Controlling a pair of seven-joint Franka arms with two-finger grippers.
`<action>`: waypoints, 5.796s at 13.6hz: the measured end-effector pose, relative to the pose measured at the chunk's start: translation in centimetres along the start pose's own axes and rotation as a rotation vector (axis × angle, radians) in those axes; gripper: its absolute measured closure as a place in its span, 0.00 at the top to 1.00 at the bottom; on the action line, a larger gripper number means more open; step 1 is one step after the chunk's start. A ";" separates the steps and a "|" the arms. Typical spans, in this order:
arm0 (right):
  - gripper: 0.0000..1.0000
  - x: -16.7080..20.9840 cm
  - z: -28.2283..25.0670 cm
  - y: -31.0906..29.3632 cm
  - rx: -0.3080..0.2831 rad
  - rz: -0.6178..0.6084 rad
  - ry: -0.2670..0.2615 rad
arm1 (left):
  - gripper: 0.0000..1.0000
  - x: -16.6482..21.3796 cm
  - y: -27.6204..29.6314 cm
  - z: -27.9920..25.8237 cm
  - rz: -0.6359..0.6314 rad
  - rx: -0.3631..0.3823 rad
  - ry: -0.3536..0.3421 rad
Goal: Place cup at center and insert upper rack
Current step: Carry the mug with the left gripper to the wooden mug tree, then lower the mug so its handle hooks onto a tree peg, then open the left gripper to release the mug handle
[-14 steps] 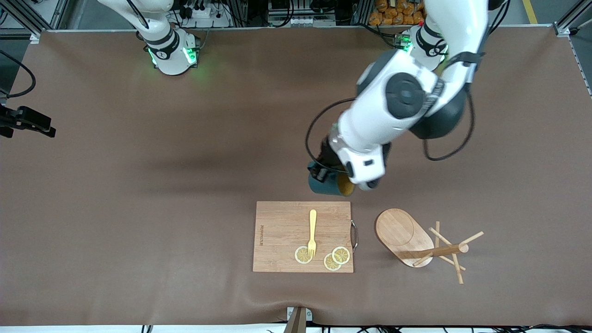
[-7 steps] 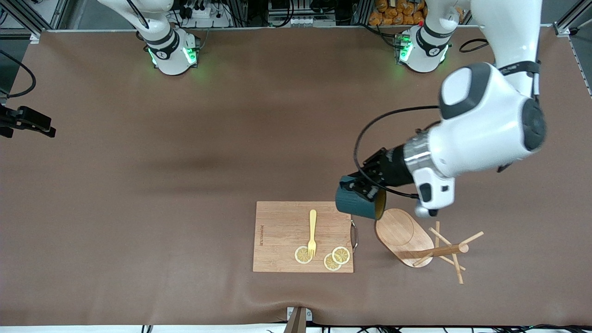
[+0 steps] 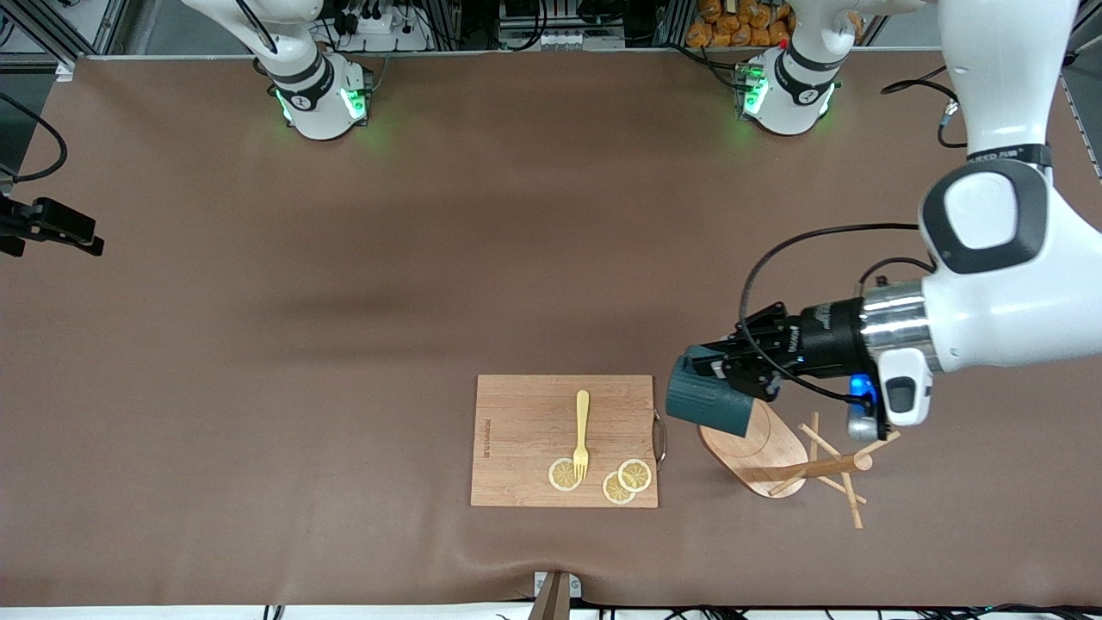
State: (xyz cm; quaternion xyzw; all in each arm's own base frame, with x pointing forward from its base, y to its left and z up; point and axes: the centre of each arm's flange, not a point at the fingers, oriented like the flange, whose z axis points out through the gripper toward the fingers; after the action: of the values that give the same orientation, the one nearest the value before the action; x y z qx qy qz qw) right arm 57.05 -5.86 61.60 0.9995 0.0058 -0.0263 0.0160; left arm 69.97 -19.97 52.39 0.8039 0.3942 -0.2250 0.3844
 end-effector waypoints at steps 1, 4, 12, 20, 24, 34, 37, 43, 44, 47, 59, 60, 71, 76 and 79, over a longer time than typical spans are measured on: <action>1.00 0.0 0.0 0.0 0.000 0.000 0.000 | 0.21 0.7 -0.5 -0.7 0.007 -0.014 -0.044; 1.00 0.0 0.0 0.0 0.000 0.000 0.000 | 0.21 2.9 -1.9 -2.7 0.031 -0.068 -0.169; 1.00 0.0 0.0 0.0 0.000 -0.001 0.000 | 0.21 12.8 -6.8 -3.9 0.029 -0.197 -0.391; 1.00 0.1 0.1 0.0 0.000 -0.001 -0.001 | 0.21 15.7 -8.4 -3.4 0.057 -0.218 -0.406; 1.00 0.1 0.1 -0.1 0.000 -0.001 -0.002 | 0.21 17.5 -9.8 -2.8 0.049 -0.211 -0.437; 1.00 0.1 0.1 -0.1 0.000 -0.002 -0.002 | 0.21 19.4 -11.6 -3.8 0.081 -0.222 -0.463; 1.00 0.1 0.1 -0.1 0.000 -0.002 -0.002 | 0.21 19.9 -12.0 -3.7 0.093 -0.226 -0.468; 1.00 0.1 0.1 -0.1 0.000 -0.002 -0.002 | 0.21 20.4 -12.4 -4.7 0.091 -0.237 -0.460; 1.00 0.1 0.1 -0.1 0.000 -0.002 -0.002 | 0.21 20.5 -12.4 -4.8 0.090 -0.239 -0.459; 1.00 0.1 0.1 -0.1 0.000 -0.002 -0.002 | 0.21 20.7 -12.6 -4.9 0.113 -0.245 -0.453; 1.00 0.2 0.1 -0.6 -0.001 -0.011 -0.002 | 0.21 22.9 -14.2 -5.1 0.151 -0.267 -0.431; 1.00 0.2 0.1 -0.6 -0.001 -0.011 -0.002 | 0.21 23.1 -14.3 -5.3 0.151 -0.270 -0.429; 1.00 0.2 0.1 -0.5 -0.004 -0.010 -0.003 | 0.21 24.5 -15.4 -5.7 0.144 -0.291 -0.425; 1.00 0.2 0.1 -0.5 -0.005 -0.010 -0.003 | 0.53 24.9 -15.6 -5.5 0.148 -0.300 -0.429; 1.00 0.2 0.1 -0.5 -0.009 -0.010 -0.003 | 0.83 24.9 -15.7 -5.7 0.150 -0.304 -0.427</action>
State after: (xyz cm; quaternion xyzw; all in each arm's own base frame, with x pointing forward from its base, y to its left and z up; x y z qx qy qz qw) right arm 57.18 -5.39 61.43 0.9993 0.0110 -0.0280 0.0206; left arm 72.34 2.21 32.32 0.6983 0.2730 -0.2986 0.5905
